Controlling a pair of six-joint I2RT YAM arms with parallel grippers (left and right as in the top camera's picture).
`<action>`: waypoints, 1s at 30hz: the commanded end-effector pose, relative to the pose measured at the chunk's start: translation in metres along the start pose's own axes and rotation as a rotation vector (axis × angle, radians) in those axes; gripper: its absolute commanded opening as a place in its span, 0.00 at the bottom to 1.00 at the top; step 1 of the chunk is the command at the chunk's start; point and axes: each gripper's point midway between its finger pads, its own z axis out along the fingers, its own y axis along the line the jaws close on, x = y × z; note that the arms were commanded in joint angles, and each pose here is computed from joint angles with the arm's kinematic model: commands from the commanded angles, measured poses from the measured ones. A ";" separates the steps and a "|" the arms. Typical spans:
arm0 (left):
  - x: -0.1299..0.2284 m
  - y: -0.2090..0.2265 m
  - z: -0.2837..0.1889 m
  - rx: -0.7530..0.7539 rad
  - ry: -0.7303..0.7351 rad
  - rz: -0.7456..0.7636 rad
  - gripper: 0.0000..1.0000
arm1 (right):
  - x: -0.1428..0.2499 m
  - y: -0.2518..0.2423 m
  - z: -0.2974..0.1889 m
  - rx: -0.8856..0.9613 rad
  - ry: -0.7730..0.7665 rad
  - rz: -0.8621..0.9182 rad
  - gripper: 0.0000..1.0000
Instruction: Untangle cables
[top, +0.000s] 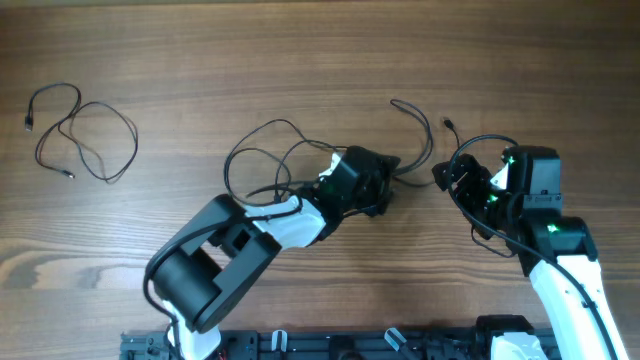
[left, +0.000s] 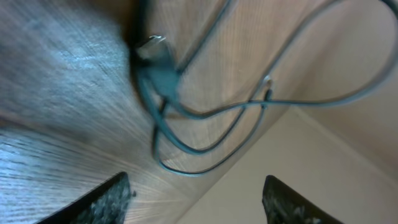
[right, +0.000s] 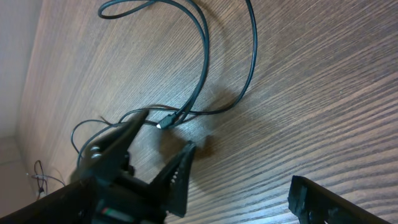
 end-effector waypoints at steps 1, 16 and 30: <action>-0.014 0.012 0.009 0.004 -0.076 -0.044 0.57 | -0.003 -0.002 0.000 0.014 -0.014 0.003 1.00; -0.018 0.012 0.012 0.045 -0.143 -0.024 0.40 | -0.002 -0.002 0.000 0.016 -0.013 0.001 1.00; -0.019 0.014 0.028 0.095 -0.127 -0.017 0.25 | -0.002 -0.003 0.000 0.016 -0.012 0.001 1.00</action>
